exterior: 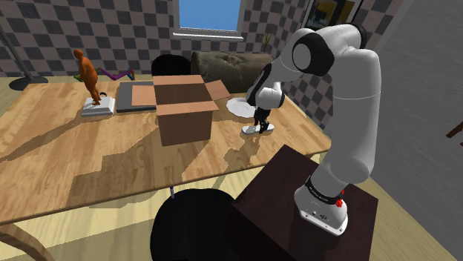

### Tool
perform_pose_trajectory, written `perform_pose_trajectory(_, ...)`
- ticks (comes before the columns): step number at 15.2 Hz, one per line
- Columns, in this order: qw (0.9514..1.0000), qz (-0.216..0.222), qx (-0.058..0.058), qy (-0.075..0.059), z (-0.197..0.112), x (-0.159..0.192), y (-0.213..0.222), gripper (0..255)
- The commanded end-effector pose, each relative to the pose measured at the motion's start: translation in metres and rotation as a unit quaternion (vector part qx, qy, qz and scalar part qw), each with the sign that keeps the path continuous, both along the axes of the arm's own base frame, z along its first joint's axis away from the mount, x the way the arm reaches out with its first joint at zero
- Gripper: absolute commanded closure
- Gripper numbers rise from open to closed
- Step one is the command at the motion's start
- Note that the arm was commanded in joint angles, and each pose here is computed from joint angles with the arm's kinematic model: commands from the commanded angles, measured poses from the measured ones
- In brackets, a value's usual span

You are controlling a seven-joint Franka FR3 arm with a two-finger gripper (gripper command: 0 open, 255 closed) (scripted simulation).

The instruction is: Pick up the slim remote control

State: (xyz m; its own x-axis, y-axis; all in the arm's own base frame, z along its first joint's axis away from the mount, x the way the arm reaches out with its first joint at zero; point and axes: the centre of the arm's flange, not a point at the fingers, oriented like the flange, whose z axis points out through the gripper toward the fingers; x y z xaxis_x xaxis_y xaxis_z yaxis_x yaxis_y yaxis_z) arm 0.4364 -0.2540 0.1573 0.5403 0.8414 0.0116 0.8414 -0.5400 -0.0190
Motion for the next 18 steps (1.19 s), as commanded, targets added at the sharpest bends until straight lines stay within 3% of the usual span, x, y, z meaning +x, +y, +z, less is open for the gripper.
perform_pose_trajectory(1, 1.0, 0.0, 0.0, 0.001, -0.001, 0.0, 0.0, 255)
perform_pose_trajectory(6, 1.0, 0.0, 0.0, 0.001, -0.001, 0.0, 0.0, 255)
perform_pose_trajectory(18, 1.0, 0.0, 0.0, 0.001, 0.063, 0.0, 0.0, 255)
